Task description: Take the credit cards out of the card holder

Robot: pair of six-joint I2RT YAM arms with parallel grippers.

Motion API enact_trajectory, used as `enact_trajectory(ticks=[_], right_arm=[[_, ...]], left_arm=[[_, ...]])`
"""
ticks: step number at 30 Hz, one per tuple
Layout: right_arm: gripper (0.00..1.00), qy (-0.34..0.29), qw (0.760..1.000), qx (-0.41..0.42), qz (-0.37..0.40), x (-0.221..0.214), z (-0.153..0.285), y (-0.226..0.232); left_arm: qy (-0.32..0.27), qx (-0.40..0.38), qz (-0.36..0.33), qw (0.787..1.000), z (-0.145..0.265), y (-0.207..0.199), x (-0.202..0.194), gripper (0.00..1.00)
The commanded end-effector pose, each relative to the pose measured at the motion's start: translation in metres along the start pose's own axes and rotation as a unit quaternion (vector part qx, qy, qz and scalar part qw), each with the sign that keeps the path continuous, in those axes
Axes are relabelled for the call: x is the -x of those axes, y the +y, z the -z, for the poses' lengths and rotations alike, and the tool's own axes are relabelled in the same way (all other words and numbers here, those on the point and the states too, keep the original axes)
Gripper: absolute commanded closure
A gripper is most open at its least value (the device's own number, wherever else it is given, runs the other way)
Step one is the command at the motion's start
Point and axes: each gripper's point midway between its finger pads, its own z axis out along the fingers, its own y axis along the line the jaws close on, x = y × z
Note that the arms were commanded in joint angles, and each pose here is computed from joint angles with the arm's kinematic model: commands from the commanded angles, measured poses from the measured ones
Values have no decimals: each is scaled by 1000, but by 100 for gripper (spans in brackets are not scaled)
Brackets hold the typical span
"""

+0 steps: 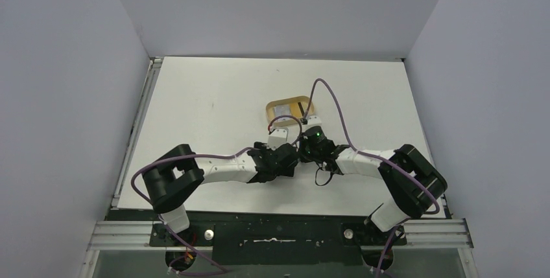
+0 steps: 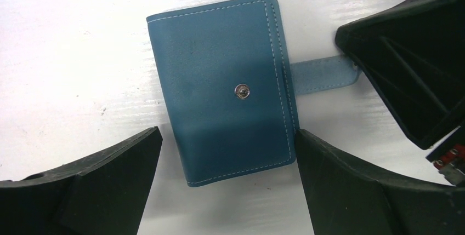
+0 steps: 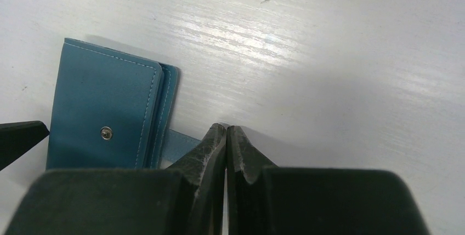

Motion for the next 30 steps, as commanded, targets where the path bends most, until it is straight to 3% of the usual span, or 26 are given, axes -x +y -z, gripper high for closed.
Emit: enact_trajectory(ticks=[1, 9, 30], right_arm=[[100, 34, 999, -28, -2, -23, 2, -18], [100, 36, 999, -29, -5, -25, 3, -21], [100, 47, 999, -18, -5, -31, 0, -19]], left_arm=[[-13, 18, 19, 1000, -2, -2, 12, 11], [-4, 49, 21, 999, -2, 11, 12, 11], [-54, 91, 63, 992, 10, 73, 54, 11]])
